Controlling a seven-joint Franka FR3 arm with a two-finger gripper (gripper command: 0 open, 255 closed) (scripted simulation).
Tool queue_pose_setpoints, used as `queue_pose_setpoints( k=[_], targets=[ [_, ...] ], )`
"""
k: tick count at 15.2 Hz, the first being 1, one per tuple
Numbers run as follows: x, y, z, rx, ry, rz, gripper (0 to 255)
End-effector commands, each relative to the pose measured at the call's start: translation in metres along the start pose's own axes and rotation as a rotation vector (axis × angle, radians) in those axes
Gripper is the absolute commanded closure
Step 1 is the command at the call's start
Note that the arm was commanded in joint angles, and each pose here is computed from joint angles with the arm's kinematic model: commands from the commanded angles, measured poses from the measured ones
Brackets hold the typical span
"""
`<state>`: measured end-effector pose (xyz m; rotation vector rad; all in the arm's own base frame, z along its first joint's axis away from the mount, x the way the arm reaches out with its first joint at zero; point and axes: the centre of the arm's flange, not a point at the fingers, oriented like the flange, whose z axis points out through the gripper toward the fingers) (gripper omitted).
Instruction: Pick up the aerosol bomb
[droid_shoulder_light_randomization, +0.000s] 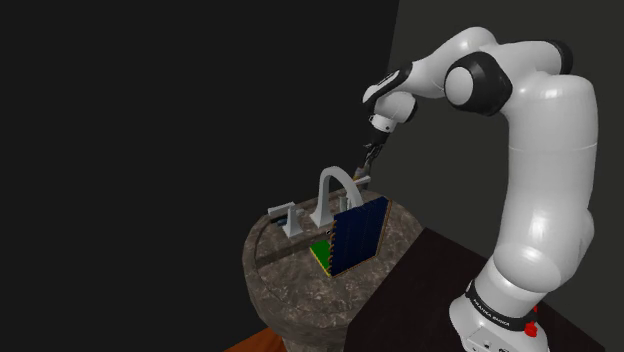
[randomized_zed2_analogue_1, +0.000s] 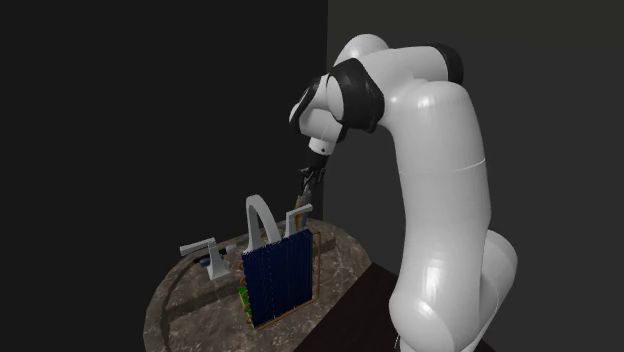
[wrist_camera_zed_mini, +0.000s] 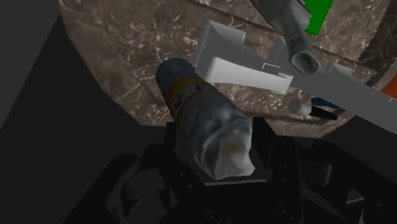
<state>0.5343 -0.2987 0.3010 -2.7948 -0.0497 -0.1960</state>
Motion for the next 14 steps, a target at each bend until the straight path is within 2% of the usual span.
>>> queue_pose_setpoints(
  k=[1, 12, 14],
  targets=[
    [0.002, -0.004, -0.009, 0.0, 0.0, 0.0, 255],
    [0.01, -0.023, -0.063, 0.0, 0.0, 0.0, 255],
    [0.01, -0.023, -0.064, 0.0, 0.0, 0.0, 255]
  ],
)
